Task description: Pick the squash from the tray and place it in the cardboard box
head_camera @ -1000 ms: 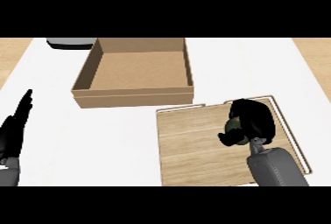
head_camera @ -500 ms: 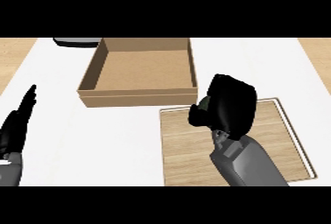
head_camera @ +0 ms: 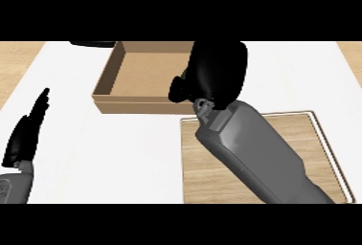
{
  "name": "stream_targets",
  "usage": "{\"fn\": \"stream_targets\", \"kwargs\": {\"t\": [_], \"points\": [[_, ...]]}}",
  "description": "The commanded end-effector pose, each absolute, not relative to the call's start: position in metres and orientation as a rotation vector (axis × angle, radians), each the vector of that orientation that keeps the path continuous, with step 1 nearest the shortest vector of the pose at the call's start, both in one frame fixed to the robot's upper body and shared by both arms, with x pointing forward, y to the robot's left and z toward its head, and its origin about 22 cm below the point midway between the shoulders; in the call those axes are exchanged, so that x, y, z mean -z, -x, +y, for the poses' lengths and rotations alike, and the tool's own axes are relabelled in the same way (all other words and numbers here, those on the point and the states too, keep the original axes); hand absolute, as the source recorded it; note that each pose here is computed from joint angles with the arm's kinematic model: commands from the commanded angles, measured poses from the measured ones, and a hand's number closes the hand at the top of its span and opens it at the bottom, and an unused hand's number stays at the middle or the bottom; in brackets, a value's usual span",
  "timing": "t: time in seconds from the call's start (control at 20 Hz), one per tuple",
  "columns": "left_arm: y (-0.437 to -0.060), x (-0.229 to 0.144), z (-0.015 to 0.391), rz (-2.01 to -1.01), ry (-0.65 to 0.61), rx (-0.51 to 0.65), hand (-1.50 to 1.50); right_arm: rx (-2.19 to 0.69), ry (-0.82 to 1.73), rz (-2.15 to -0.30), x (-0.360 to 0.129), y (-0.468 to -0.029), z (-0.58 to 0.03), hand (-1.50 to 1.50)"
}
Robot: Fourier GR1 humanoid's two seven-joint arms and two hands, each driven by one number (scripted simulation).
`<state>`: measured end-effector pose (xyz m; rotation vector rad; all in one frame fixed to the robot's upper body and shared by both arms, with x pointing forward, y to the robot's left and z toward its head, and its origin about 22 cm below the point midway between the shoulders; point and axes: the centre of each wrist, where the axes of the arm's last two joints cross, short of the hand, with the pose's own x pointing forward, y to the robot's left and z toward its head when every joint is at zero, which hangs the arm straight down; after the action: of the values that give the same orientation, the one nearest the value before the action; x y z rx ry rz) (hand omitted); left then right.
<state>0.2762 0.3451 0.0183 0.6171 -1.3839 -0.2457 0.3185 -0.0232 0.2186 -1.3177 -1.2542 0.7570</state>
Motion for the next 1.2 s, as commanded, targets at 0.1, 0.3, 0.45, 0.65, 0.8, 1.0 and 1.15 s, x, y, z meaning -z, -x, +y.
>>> {"fn": "stream_targets", "kwargs": {"t": [0.1, 0.3, 0.45, 0.65, 0.8, 1.0, 1.15], "points": [[-0.282, -0.027, 0.345, -1.399, -0.627, 0.272, 0.00, -0.503, 1.264, -1.179, -0.246, -0.365, -0.018, 1.50], [-0.277, -0.014, 0.339, -1.416, -0.605, 0.282, 0.00, -0.438, 1.237, -1.177, -0.240, -0.388, -0.017, 1.50], [-0.296, -0.035, 0.323, -1.430, -0.605, 0.289, 0.00, -0.389, 1.183, -1.162, -0.249, -0.402, -0.017, 1.50], [-0.294, -0.022, 0.328, -1.427, -0.600, 0.276, 0.00, -0.343, 1.133, -1.156, -0.235, -0.423, -0.027, 1.50], [-0.298, -0.032, 0.322, -1.431, -0.574, 0.287, 0.00, -0.325, 1.126, -1.138, -0.229, -0.435, -0.029, 1.50], [-0.297, -0.032, 0.336, -1.447, -0.579, 0.294, 0.00, -0.301, 1.129, -1.118, -0.206, -0.446, -0.037, 1.50], [-0.293, -0.031, 0.331, -1.439, -0.584, 0.300, 0.00, -0.356, 1.148, -1.048, -0.193, -0.454, -0.044, 1.50]]}}
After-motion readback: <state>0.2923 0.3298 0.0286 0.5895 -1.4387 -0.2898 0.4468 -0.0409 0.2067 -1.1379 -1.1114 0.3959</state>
